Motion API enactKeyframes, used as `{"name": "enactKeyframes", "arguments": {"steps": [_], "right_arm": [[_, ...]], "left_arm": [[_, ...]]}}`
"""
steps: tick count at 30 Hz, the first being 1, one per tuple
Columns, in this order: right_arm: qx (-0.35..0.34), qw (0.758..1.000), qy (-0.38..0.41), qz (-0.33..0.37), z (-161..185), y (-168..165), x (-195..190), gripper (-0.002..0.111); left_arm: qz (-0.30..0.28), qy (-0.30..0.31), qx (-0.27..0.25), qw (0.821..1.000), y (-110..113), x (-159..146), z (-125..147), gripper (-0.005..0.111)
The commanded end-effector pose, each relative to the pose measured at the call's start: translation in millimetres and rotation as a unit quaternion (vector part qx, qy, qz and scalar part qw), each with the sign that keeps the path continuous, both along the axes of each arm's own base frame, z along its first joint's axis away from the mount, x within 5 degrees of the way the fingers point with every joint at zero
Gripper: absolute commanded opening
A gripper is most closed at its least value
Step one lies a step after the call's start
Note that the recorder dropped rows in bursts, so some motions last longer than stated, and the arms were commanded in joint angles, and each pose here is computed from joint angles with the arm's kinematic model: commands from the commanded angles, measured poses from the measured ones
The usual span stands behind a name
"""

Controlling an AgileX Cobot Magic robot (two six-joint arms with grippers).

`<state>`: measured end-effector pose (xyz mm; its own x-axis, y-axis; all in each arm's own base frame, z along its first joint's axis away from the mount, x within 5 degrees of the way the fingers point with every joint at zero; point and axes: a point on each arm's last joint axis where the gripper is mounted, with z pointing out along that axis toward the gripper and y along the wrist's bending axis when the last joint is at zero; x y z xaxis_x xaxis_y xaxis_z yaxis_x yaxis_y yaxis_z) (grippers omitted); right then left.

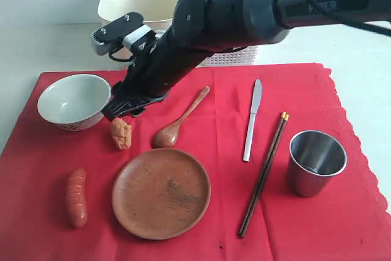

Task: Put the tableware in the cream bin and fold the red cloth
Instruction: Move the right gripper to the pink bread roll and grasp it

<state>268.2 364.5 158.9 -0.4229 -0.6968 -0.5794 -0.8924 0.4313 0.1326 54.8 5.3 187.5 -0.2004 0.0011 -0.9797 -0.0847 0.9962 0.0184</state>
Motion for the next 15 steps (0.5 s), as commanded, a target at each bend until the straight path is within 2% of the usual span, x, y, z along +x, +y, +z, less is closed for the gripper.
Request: {"name": "enactKeyframes", "arguments": {"steps": [1,7,15], "right_arm": [[-0.001,1.0,-0.005,0.005,-10,10,-6,0.063],[-0.015,1.0,-0.001,0.005,-28,12,-5,0.074],[-0.013,0.999,-0.025,0.031,-36,22,-14,0.074]], "left_arm": [[-0.002,-0.007,-0.005,1.0,0,0,1,0.001],[-0.002,-0.007,-0.005,1.0,0,0,1,0.001],[-0.002,-0.007,-0.005,1.0,0,0,1,0.001]]}}
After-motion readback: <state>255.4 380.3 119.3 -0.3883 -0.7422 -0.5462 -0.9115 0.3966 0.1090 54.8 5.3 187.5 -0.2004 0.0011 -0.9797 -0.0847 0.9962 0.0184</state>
